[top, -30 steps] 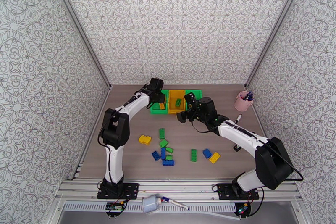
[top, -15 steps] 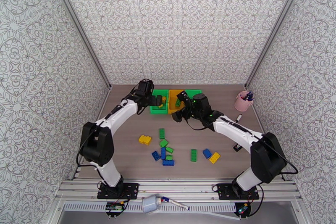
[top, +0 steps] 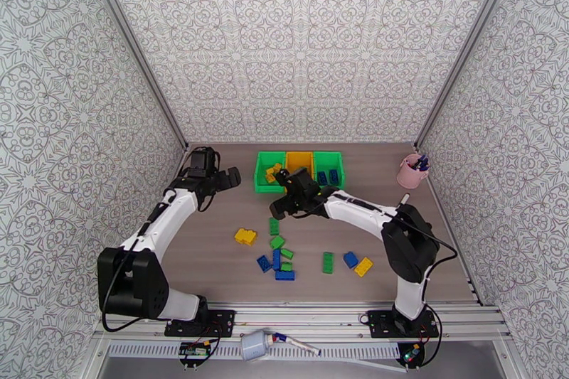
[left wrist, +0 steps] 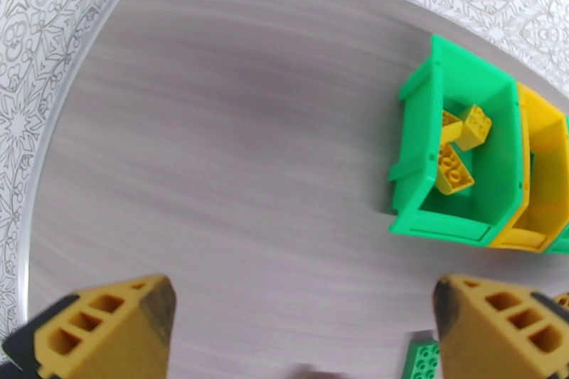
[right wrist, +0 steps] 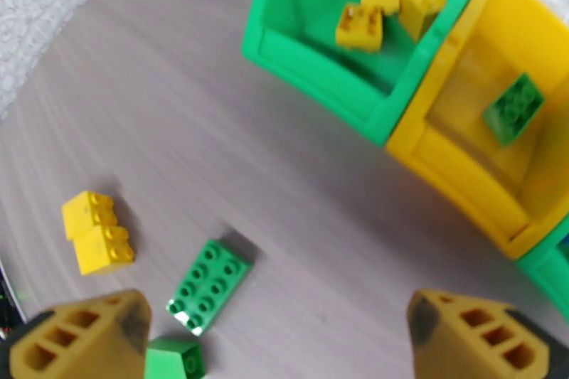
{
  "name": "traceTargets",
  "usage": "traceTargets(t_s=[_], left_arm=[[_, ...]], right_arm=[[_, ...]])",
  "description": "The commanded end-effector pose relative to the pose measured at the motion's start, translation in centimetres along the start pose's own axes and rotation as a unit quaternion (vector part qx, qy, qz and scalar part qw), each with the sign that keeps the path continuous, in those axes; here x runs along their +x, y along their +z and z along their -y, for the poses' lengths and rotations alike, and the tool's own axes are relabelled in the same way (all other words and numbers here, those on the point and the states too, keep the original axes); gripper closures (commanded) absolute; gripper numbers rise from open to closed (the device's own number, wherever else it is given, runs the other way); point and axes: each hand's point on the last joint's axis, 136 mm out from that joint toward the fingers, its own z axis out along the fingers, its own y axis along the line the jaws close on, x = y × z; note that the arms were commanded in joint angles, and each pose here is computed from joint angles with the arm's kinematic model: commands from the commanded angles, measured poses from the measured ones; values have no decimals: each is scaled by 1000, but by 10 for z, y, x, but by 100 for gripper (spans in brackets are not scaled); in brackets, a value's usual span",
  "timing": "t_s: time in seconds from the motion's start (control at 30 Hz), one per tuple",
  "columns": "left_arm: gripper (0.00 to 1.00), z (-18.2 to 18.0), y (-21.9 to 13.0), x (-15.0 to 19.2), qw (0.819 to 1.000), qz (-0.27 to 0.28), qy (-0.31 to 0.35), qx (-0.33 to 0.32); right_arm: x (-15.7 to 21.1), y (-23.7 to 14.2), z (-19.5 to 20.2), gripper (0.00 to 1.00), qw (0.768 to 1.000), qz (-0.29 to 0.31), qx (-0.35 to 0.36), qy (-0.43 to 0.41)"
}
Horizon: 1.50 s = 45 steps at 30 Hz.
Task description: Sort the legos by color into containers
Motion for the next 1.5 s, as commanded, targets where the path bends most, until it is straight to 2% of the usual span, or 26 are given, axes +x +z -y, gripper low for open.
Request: traceTargets(t_s=[0.0, 0.2, 0.5, 0.7, 0.83, 1.1, 1.3, 1.47], left_arm=[[0, -1, -5, 1, 1000, -2, -1, 6], [0, -4, -1, 6, 1000, -8, 12, 1], [0, -3, 1, 15, 999, -17, 31, -3], [0, -3, 1, 21, 999, -21, 38, -4], [0, -4, 2, 24, 999, -23, 42, -8], [0, 0, 1, 27, 998, -24, 53, -5], [0, 11, -3, 29, 997, -13, 76, 16], [0, 27, -12, 35, 994, 3, 98, 52]], right_arm=[[16, 11, 5, 1, 997, -45, 56, 26], [27, 33, -10, 2, 993, -86, 82, 9], [43, 60, -25, 8, 987, -138, 77, -14], [56, 63, -23, 20, 983, -165, 75, -28], [63, 62, -20, 36, 981, -175, 78, -31], [63, 61, -18, 58, 981, -171, 81, -28], [52, 54, -19, 68, 986, -146, 78, -20], [34, 36, -15, 73, 994, -86, 66, 4]])
